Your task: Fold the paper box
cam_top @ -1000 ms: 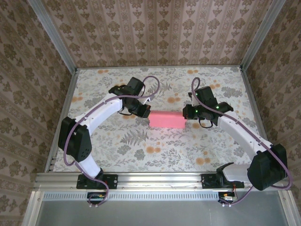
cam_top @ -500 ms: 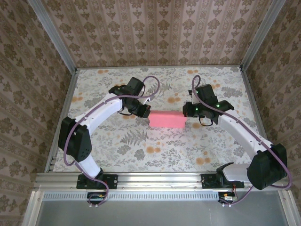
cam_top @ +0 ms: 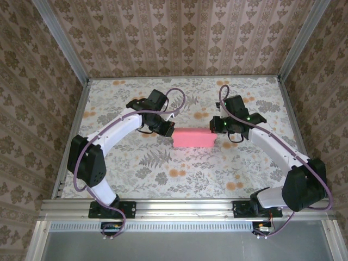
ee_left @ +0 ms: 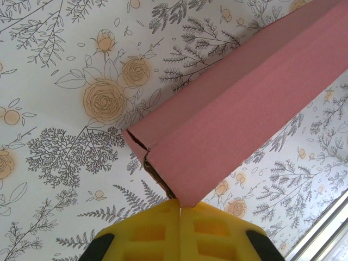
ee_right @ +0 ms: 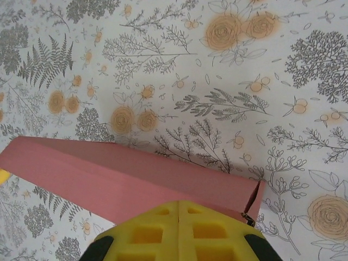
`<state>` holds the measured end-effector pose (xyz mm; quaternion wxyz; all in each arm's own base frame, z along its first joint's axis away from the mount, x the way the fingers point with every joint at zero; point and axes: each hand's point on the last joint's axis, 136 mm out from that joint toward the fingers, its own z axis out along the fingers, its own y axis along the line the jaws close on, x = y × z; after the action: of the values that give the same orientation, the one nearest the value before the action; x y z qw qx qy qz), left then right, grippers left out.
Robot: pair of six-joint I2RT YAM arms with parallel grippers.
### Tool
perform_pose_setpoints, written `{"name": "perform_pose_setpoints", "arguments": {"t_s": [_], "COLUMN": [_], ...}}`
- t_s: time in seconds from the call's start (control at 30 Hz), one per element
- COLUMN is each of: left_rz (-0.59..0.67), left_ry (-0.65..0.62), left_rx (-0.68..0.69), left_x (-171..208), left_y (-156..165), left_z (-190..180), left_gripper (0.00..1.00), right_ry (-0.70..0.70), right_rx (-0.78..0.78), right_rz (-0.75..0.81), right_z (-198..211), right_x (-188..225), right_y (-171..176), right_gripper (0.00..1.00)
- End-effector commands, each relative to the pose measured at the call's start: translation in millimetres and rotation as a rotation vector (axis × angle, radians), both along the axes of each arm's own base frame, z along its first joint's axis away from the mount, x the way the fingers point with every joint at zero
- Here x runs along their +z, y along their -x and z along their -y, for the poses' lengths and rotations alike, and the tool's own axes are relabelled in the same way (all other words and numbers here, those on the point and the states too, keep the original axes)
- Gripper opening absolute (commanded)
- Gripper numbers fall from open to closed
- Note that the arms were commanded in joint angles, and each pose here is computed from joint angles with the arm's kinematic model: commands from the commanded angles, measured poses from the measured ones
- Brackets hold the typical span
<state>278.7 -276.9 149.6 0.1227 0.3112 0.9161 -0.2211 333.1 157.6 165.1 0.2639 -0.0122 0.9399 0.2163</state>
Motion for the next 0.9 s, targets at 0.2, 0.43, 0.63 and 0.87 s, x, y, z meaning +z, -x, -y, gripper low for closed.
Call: {"name": "perform_pose_setpoints", "arguments": {"t_s": [0.2,0.43,0.63,0.87], "left_rz": [-0.031,-0.04,-0.095,-0.014], "left_ry": [0.006,0.072,0.324,0.451], "left_rx": [0.011,0.004,-0.046,-0.044], "left_x": [3,26,65,70], "left_y": [5,16,30,13], "left_z": [2,1,10,22], "left_gripper": [0.05,0.23,0.32,0.35], "right_ry": [-0.014,-0.026,-0.038,-0.068], "right_rx": [0.016,-0.013,-0.014,0.007], "right_rz": [-0.013,-0.018,-0.015,-0.021], "right_z": [0,4,4,-1], "right_x": [-12,-20,-26,-36], "right_y": [9,17,22,27], "right_gripper": [0.06,0.06,0.06,0.06]}}
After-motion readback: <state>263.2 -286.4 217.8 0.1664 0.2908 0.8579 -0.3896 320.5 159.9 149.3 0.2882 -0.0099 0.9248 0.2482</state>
